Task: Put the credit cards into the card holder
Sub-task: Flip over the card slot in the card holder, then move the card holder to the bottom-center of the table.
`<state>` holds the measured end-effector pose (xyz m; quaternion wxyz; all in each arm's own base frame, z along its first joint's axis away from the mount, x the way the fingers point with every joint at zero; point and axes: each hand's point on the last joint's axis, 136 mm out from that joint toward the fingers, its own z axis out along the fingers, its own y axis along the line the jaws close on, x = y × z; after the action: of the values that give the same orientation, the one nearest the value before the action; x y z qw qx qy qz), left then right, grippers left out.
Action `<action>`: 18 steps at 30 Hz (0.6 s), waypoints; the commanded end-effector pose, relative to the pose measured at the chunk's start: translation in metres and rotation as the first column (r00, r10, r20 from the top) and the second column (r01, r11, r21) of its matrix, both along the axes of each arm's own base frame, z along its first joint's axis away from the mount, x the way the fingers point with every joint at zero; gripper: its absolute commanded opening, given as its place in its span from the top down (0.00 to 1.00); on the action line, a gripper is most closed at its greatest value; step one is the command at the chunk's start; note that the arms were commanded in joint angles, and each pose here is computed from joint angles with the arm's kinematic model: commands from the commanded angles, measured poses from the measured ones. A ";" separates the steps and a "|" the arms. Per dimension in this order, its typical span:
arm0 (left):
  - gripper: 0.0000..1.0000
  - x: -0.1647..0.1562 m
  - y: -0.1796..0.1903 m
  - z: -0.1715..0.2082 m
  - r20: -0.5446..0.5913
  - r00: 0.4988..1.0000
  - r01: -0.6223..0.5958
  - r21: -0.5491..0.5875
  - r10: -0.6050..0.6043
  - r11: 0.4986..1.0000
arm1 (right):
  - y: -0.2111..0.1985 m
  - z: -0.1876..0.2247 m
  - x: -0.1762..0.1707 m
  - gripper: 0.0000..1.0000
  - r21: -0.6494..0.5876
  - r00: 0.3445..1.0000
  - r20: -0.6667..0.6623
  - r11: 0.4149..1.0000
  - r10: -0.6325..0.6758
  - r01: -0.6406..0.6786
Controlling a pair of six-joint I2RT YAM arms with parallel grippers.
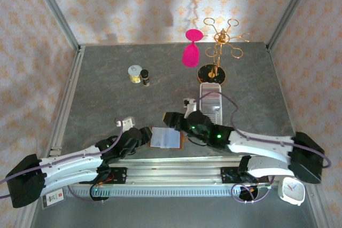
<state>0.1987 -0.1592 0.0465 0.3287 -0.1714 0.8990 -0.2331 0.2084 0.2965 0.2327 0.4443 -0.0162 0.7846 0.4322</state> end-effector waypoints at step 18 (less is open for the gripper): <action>0.49 -0.004 -0.049 -0.020 -0.137 0.971 0.200 0.011 -0.197 0.980 | -0.061 0.032 0.005 0.42 -0.732 0.666 0.585 0.654 0.462 0.190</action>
<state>0.1970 -0.1950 0.0244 0.2617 -0.1045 0.9344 -0.2179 0.2120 0.2386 0.2582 0.6395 -0.3556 0.6707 0.1213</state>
